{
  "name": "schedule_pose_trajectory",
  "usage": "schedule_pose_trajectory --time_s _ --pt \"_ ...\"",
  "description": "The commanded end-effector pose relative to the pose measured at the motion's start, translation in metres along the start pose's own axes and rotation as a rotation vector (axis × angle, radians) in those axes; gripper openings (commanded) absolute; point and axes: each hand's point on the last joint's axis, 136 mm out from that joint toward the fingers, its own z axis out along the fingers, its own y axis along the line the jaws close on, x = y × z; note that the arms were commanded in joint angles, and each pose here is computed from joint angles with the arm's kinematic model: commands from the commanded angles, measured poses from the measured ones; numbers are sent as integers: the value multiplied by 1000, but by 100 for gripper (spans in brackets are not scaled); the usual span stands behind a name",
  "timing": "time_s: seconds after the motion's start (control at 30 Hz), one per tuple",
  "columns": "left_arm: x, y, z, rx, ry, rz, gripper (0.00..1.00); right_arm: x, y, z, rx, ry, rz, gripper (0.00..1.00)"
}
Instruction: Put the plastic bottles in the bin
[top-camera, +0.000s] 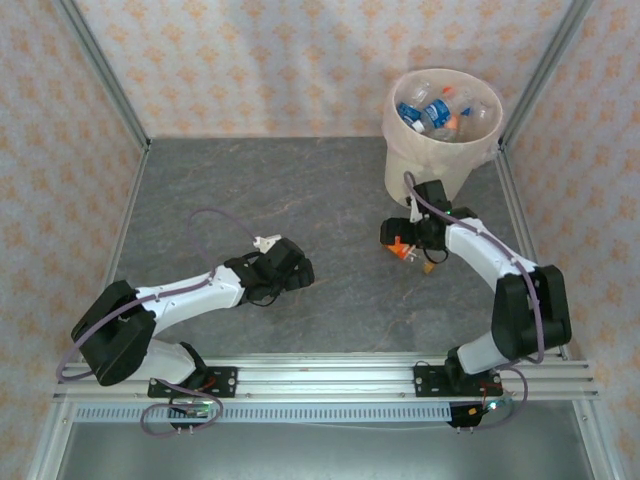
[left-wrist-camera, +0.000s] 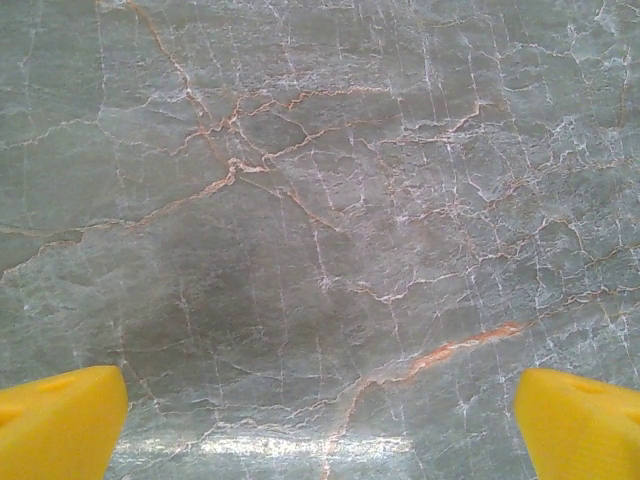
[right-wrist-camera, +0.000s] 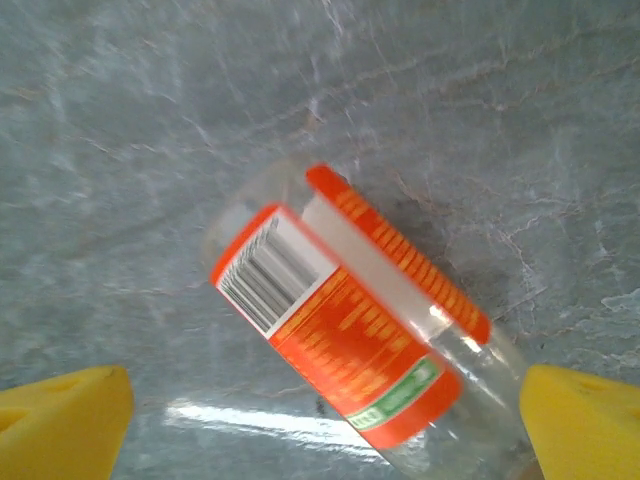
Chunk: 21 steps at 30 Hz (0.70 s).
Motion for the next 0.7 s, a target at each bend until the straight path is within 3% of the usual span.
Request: schedule_pose_trajectory --time_s 0.0,0.3,0.57,0.67 --pt "-6 7 0 -31 -34 4 100 -25 7 5 -22 -88 -41 100" --pt "-4 11 3 -49 -31 -6 100 -1 -18 31 84 -17 4 99" --pt "-4 9 6 -56 -22 2 100 4 -25 25 121 -17 33 100" --pt "-3 8 6 -53 -19 4 100 -7 -19 7 96 -76 11 99"
